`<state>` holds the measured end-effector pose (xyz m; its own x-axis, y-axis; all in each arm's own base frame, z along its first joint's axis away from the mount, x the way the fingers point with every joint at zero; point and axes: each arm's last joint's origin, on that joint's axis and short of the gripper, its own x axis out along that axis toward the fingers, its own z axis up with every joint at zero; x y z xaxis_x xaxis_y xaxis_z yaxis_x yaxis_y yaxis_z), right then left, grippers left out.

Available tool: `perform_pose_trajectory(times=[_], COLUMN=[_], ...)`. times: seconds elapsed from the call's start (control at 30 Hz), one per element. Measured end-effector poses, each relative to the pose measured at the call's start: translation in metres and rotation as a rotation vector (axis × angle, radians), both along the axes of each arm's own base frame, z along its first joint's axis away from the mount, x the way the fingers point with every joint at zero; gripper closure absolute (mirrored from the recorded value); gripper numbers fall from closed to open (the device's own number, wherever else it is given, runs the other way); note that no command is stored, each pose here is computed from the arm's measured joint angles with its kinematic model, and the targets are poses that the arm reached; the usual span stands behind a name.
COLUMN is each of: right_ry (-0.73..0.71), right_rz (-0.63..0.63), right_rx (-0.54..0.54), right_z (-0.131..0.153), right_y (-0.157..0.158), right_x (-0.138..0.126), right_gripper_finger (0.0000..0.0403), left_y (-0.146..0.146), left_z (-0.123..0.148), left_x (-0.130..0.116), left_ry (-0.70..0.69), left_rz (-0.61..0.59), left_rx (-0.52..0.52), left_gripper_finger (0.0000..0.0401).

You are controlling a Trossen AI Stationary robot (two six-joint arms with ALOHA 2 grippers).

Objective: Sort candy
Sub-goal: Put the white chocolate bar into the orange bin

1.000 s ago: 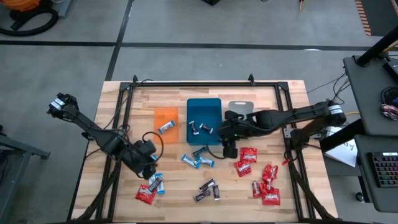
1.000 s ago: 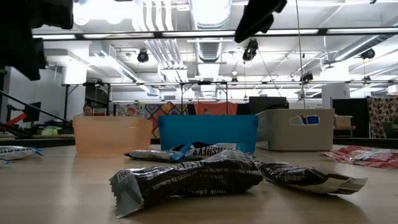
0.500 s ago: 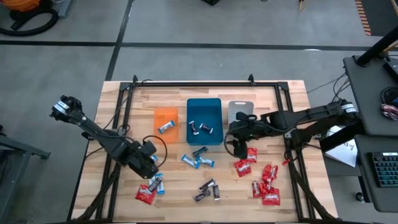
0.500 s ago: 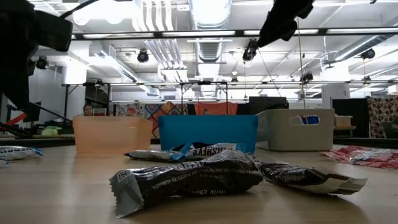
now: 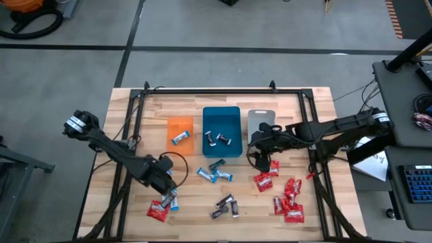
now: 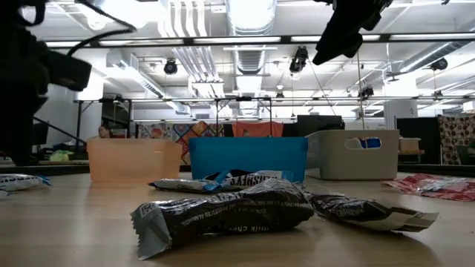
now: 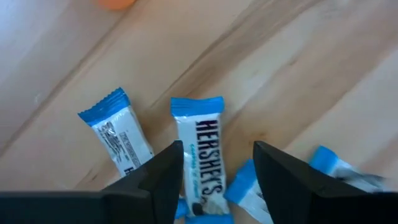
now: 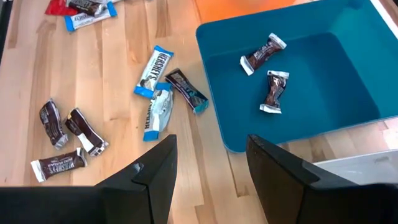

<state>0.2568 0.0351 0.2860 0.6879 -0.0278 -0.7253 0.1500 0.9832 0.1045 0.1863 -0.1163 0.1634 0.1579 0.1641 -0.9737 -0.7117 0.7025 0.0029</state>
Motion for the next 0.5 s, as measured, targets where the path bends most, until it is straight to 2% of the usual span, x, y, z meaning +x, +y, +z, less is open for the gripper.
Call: perform_pose_trajectory(times=[0.23, 0.5], right_ry=[-0.022, -0.041], right_rz=[-0.003, -0.003], right_rx=[0.006, 0.009], right_z=[0.007, 0.009], right_y=[0.0, 0.001], right_x=[0.001, 0.004], right_gripper_finger=[0.022, 0.022], left_y=[-0.002, -0.003], left_z=[-0.02, -0.028], left_x=[0.005, 0.008], left_ry=[0.083, 0.11], left_rz=[0.0, -0.018], left_rx=[0.056, 0.076], left_gripper_finger=[0.0215, 0.0247])
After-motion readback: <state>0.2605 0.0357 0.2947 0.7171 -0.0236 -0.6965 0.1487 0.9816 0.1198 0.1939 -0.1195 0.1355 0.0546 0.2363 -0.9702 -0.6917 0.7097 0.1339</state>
